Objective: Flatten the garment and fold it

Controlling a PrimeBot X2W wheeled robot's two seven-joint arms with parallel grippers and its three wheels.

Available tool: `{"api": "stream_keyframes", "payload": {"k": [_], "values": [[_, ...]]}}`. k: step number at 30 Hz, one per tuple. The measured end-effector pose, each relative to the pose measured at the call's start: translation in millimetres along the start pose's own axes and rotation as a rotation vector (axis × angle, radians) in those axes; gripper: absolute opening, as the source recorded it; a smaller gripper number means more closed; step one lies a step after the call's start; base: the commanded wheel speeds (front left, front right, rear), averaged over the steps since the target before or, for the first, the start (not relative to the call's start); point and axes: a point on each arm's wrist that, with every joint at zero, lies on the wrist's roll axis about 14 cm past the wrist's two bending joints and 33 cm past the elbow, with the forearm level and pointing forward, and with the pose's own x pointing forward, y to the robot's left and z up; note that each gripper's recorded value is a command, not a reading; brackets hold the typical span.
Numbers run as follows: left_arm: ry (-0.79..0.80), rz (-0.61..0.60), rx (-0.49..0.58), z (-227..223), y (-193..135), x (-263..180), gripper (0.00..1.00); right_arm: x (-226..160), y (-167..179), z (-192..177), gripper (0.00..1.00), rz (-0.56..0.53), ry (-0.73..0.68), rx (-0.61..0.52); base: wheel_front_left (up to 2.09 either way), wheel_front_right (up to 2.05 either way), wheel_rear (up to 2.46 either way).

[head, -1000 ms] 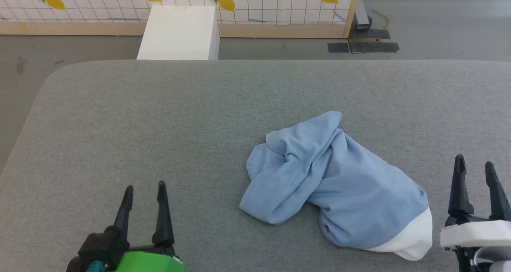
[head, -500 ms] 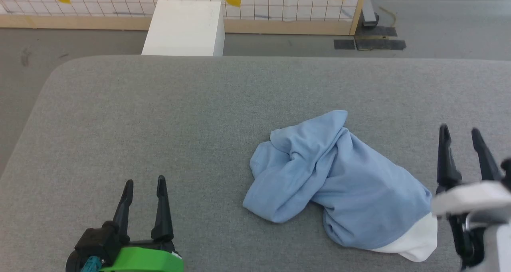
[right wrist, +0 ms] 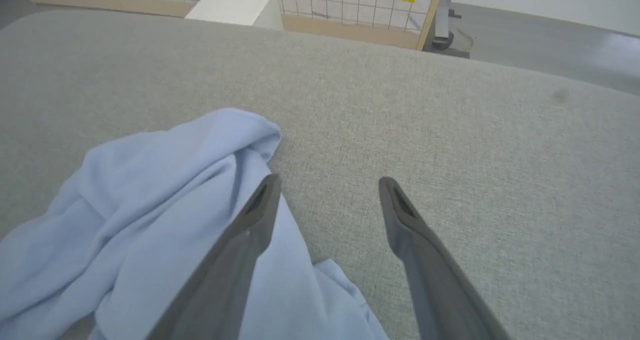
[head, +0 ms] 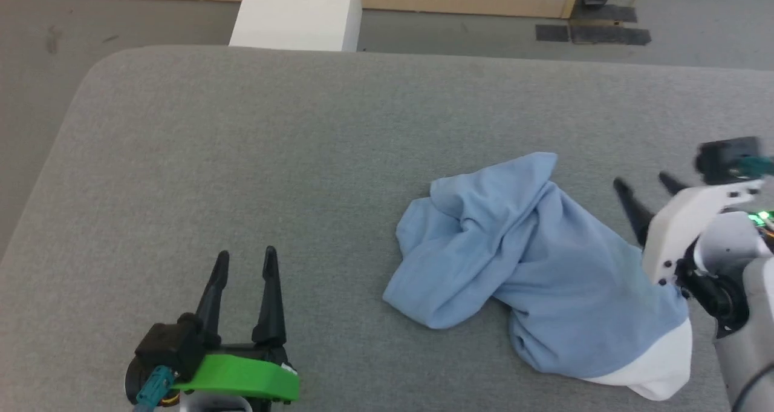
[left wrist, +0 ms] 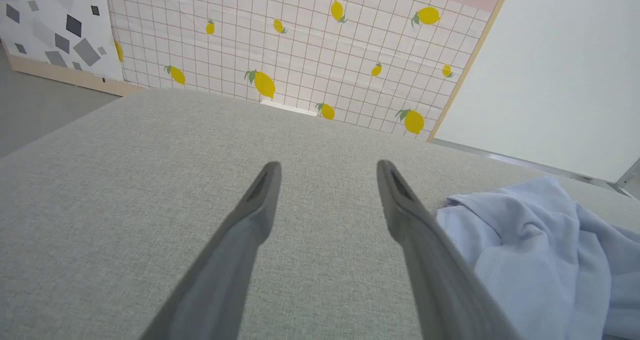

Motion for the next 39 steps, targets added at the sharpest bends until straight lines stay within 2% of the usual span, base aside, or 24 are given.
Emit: {"api": "stream_keyframes", "payload": {"k": [6, 16, 17, 18, 19, 26, 29, 34, 36, 39], "values": [[0.017, 0.015, -0.005, -5, 4, 1, 1.00, 18, 13, -40, 1.00, 0.070, 0.265, -0.055, 0.00, 0.00, 0.00], [0.038, 0.061, -0.017, -12, 17, 4, 1.00, 43, 31, -94, 1.00, 0.144, 0.477, -0.114, 0.00, 0.00, 0.00], [0.043, 0.066, -0.015, -14, 19, 4, 1.00, 47, 31, -93, 0.82, 0.144, 0.479, -0.121, 0.00, 0.00, 0.00], [0.047, 0.071, -0.014, -15, 20, 3, 1.00, 50, 32, -93, 0.25, 0.146, 0.479, -0.128, 0.00, 0.00, 0.00], [0.051, 0.078, -0.015, -16, 22, 3, 1.00, 54, 33, -91, 0.00, 0.151, 0.473, -0.142, 0.00, 0.00, 0.00], [0.042, 0.104, -0.018, -12, 30, -1, 1.00, 63, 36, -73, 0.00, 0.150, 0.353, -0.130, 0.00, 0.00, 0.00], [0.027, 0.101, -0.021, -7, 29, -4, 1.00, 63, 28, -42, 0.00, 0.121, 0.239, -0.083, 0.00, 0.00, 0.00], [-0.003, 0.083, -0.031, 3, 23, -13, 1.00, 38, -16, 25, 0.00, 0.013, 0.007, 0.021, 0.00, 0.00, 0.00], [-0.007, 0.077, -0.034, 5, 21, -16, 1.00, 23, -40, 33, 0.00, -0.042, -0.033, 0.045, 0.00, 0.00, 0.00], [-0.006, 0.065, -0.039, 4, 17, -18, 1.00, -6, -79, 11, 0.00, -0.140, -0.023, 0.115, 0.00, 0.00, 0.00]]}}
